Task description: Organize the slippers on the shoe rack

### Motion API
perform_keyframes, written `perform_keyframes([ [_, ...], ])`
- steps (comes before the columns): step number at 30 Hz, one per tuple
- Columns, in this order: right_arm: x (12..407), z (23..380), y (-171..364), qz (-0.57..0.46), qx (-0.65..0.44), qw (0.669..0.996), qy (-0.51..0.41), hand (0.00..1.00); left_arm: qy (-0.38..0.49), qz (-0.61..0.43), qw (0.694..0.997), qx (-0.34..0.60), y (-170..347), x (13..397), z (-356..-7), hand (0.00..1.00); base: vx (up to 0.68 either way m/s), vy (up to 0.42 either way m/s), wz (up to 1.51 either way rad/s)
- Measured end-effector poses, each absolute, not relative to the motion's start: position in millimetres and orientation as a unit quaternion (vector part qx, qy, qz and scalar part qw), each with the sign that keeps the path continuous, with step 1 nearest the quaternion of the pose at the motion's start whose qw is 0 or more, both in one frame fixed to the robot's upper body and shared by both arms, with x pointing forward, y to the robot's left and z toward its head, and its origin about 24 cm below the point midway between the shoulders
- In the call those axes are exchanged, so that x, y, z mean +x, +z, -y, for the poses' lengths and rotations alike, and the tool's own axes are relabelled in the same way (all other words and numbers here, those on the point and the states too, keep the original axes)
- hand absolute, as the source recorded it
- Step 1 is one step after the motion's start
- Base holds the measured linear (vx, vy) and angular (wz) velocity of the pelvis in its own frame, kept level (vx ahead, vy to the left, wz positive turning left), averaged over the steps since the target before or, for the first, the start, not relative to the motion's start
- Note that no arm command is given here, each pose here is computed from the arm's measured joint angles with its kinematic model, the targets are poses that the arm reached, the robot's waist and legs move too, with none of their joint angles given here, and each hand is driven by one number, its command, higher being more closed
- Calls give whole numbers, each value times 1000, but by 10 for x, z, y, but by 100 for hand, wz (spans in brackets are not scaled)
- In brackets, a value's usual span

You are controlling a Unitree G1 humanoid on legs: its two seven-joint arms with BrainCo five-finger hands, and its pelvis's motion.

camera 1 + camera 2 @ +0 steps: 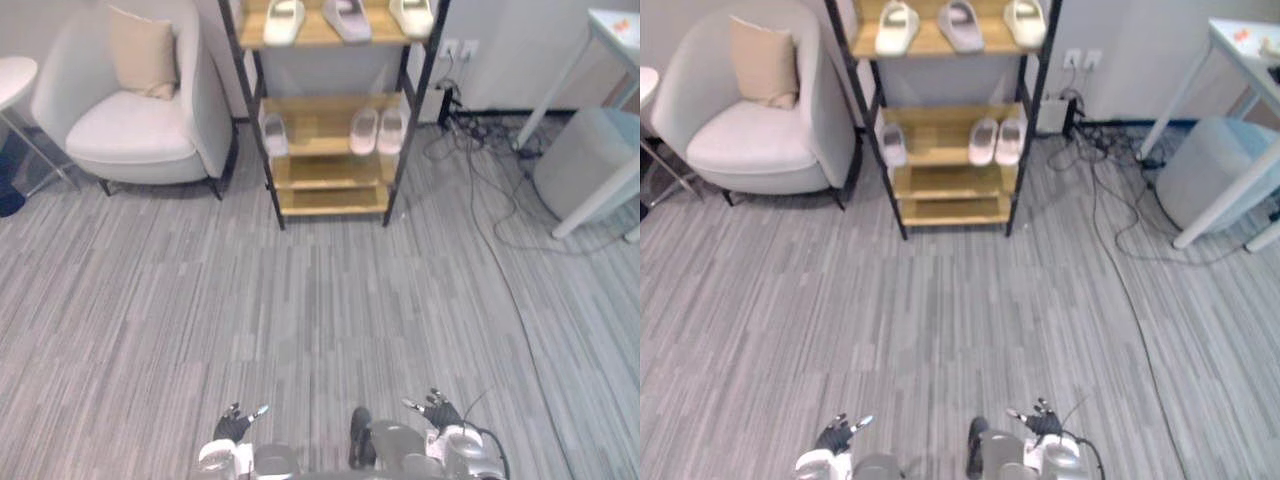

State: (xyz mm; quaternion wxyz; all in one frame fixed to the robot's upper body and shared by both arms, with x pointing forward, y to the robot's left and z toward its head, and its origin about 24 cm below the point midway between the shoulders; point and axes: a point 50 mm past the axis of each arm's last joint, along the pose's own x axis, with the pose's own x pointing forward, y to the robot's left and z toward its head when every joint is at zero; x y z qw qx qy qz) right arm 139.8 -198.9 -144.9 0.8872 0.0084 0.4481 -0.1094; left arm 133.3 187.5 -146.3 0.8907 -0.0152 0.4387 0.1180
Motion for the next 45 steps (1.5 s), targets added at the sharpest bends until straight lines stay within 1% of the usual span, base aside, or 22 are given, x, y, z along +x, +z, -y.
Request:
perform_keyframes([
  [5,1337,1994,-1489,-465,6,878,-114,0,104,-424,900,-8,-1425,1425,-1841,0,356,44,-34],
  [9,1296,2028,-1506,-475,-12,873,-108,0,98,-424,900,-11,-1435,1411,-1803,0,508,232,-38],
  [10,1215,1951,-1550,-489,-4,866,-104,0,99,-426,899,-4,-1437,1397,-1845,0,625,211,-36],
  [12,1189,1808,-1576,-494,6,865,-88,0,103,-433,896,9,-1446,1373,-1940,0,687,214,-29],
  [18,1240,1862,-1546,-482,-8,873,-77,0,72,-467,880,44,-1514,1281,-1935,0,561,132,18],
  [23,1399,1882,-1490,-463,-9,883,-77,0,68,-466,881,42,-1513,1300,-1896,0,404,-94,38],
  [26,1391,1850,-1497,-464,-5,882,-75,0,71,-469,879,45,-1521,1260,-1929,0,394,-212,36],
  [28,1442,1904,-1473,-459,-11,885,-76,0,71,-473,877,32,-1540,1241,-1855,0,452,-272,35],
  [30,1435,1966,-1469,-459,-14,884,-83,0,70,-477,876,18,-1557,1229,-1769,0,412,-259,38],
  [36,1303,2047,-1502,-472,-9,875,-108,0,93,-457,885,-9,-1513,1293,-1757,0,315,-163,15],
  [43,1250,2082,-1515,-479,-13,871,-112,0,91,-454,886,-14,-1506,1317,-1735,0,264,106,-31],
  [45,1228,1996,-1534,-481,-4,870,-106,0,83,-452,888,7,-1492,1340,-1814,0,294,151,0],
])
